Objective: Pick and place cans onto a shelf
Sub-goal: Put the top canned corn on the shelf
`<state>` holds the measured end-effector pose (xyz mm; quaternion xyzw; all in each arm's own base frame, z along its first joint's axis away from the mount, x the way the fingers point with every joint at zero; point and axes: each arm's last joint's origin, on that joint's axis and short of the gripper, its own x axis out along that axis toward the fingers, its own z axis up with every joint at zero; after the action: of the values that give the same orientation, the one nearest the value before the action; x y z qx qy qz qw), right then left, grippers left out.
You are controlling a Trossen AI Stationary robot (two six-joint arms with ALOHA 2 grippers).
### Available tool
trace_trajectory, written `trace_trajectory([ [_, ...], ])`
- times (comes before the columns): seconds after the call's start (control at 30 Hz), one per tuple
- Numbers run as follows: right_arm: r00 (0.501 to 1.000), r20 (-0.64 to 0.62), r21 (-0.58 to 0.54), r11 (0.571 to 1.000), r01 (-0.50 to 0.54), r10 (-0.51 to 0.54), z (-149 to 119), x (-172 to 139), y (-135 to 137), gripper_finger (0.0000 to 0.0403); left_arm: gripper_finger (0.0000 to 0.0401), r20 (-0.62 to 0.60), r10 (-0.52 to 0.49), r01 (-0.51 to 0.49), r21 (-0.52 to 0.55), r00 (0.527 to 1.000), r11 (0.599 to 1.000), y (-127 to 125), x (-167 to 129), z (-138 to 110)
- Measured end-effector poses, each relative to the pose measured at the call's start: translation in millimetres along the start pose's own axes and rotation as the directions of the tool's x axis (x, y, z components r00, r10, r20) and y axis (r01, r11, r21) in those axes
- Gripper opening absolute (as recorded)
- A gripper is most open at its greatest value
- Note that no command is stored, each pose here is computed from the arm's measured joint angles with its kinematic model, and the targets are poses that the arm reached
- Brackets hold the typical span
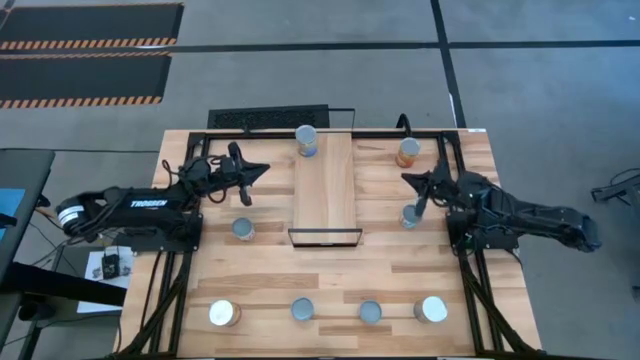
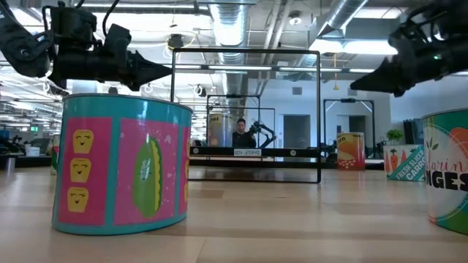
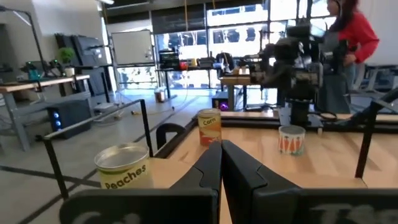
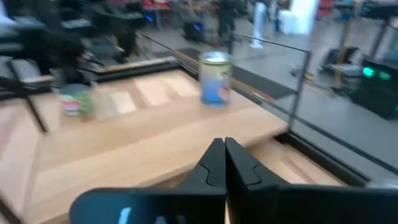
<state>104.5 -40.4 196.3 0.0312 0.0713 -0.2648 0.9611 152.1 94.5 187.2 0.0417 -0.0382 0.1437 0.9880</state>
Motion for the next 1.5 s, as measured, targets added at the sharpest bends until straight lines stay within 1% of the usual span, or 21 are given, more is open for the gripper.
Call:
trace_trajectory([
  [0.17,0.982,-0.148,0.001,0.993,0.119,-0.118,16.5,9.0,-8.9,0.0028,0.0,-0.019,-0.002,0.002,0.003,1.0,1.0,-0.4,-1.0,-1.0],
  [0.3,0.939,-0.271,-0.018,0.977,0.213,-0.21,23.6,18.9,-19.7,0.0048,0.0,-0.047,-0.003,0.004,0.027,0.999,1.0,-0.5,-1.0,-3.9],
  [0.4,0.902,-0.336,-0.046,0.961,0.273,-0.272,26.6,29.2,-29.2,0.0066,0.0,-0.05,-0.003,0.004,0.027,0.999,1.0,-0.5,-1.0,-4.1],
  [0.5,0.86,-0.4,-0.089,0.948,0.307,-0.316,28.7,40.5,-38.4,0.0093,0.0,-0.048,-0.003,0.004,0.039,0.999,0.999,-0.5,-1.1,-4.0],
  [0.63,0.81,-0.464,-0.12,0.931,0.345,-0.36,34.1,55.5,-50.6,0.0142,0.0,-0.048,-0.002,0.005,0.059,0.999,0.998,-0.5,-1.1,-3.8],
  [0.73,0.777,-0.513,-0.152,0.93,0.335,-0.363,35.8,66.9,-58.2,0.0175,0.0,-0.048,-0.002,0.005,0.072,0.999,0.997,-0.5,-1.1,-3.8],
  [0.83,0.748,-0.552,-0.156,0.927,0.342,-0.369,37.0,78.1,-66.5,0.0193,0.0,-0.047,-0.002,0.005,0.077,0.999,0.997,-0.5,-1.1,-3.8],
  [0.97,0.696,-0.61,-0.161,0.919,0.361,-0.38,37.6,90.6,-76.5,0.019,0.0,-0.045,-0.001,0.004,0.079,0.999,0.997,-0.5,-1.1,-3.6],
  [1.1,0.628,-0.684,-0.17,0.918,0.358,-0.371,36.3,100.1,-82.7,0.0169,0.0,-0.045,-0.001,0.003,0.055,0.999,0.998,-0.5,-1.1,-3.6],
  [1.23,0.571,-0.74,-0.178,0.922,0.343,-0.355,37.6,107.9,-85.0,0.015,0.0,-0.046,-0.001,0.004,0.046,0.999,0.999,-0.5,-1.1,-3.6],
  [1.4,0.527,-0.776,-0.181,0.924,0.337,-0.345,37.0,117.4,-88.9,0.0128,0.0,-0.046,-0.001,0.003,0.029,0.999,1.0,-0.5,-1.1,-3.7],
  [1.5,0.511,-0.787,-0.182,0.922,0.341,-0.345,35.7,122.9,-92.5,0.0112,0.0,-0.045,-0.003,0.003,0.008,0.999,1.0,-0.7,-1.0,-3.6],
])
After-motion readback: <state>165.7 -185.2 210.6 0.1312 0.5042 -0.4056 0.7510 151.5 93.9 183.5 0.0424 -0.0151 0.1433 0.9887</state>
